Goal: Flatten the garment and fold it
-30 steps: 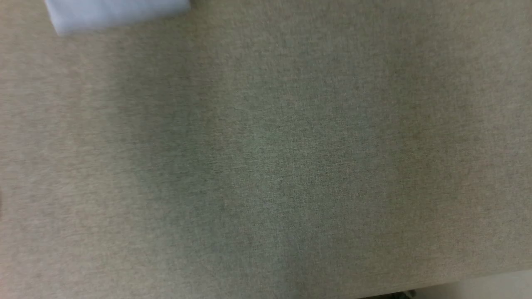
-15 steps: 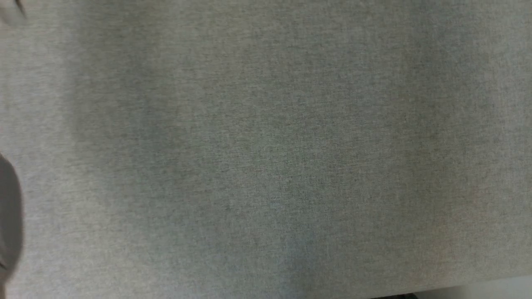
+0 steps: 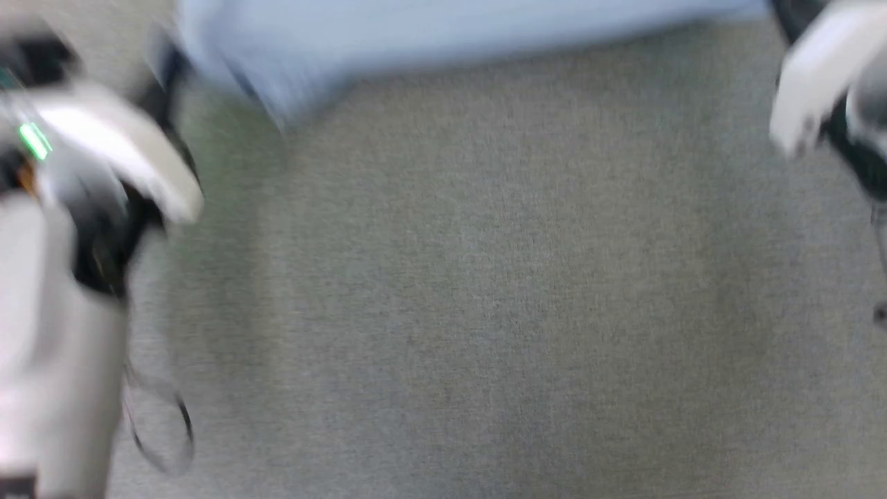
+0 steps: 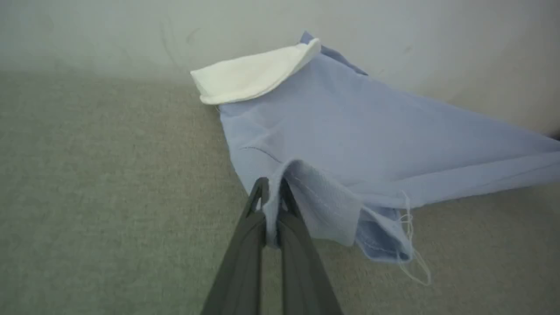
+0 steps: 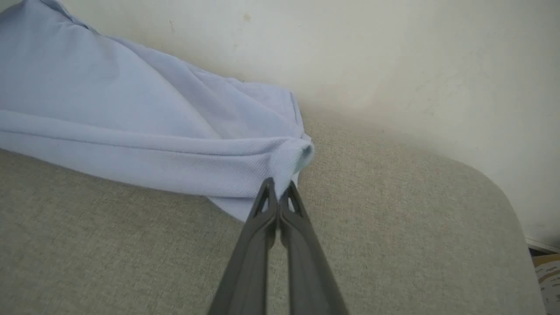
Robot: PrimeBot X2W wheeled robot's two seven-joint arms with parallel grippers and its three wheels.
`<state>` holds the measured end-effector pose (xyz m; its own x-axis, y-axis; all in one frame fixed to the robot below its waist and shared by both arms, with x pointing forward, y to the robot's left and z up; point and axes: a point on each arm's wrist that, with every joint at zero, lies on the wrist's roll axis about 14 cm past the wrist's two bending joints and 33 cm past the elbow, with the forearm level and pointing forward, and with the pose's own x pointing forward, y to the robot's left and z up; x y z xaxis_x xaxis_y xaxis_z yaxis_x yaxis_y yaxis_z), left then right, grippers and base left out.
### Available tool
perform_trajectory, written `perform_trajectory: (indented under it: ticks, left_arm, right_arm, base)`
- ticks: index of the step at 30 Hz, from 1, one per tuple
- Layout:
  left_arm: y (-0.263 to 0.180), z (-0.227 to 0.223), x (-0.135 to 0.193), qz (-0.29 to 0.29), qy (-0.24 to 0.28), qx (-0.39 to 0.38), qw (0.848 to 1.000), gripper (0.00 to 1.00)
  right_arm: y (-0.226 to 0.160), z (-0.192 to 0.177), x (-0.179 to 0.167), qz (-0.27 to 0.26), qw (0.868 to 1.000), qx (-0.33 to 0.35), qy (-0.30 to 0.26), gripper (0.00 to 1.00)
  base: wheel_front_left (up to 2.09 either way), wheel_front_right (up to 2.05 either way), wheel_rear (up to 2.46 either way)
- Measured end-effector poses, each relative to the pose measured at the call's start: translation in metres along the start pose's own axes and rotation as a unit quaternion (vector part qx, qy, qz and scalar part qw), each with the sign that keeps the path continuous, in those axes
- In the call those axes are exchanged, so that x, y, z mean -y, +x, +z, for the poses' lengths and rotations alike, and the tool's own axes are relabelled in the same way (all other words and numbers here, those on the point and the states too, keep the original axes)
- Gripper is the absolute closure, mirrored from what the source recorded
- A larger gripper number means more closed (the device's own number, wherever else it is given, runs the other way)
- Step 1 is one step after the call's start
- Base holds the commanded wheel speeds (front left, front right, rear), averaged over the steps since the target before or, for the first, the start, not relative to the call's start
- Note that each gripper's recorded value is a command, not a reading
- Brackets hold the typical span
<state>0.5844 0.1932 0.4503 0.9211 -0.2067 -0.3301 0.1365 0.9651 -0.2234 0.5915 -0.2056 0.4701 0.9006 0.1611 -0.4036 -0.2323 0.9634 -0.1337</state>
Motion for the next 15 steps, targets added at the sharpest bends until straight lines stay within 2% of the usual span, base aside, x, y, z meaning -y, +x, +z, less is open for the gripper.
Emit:
perform_trajectory:
  ticks: [8, 15]
  left_arm:
    - [-0.116, -0.070, 0.023, -0.025, -0.054, -0.119, 0.991, 1.00]
    - [-0.195, -0.109, 0.027, 0.013, -0.118, -0.164, 0.979, 1.00]
  right_arm:
    - [-0.079, -0.054, -0.018, 0.020, 0.996, -0.050, 0.069, 1.00]
    - [-0.140, -0.094, -0.033, 0.005, 0.990, -0.095, 0.108, 1.00]
  base:
    - [0.00, 0.00, 0.00]
    - [0.00, 0.00, 0.00]
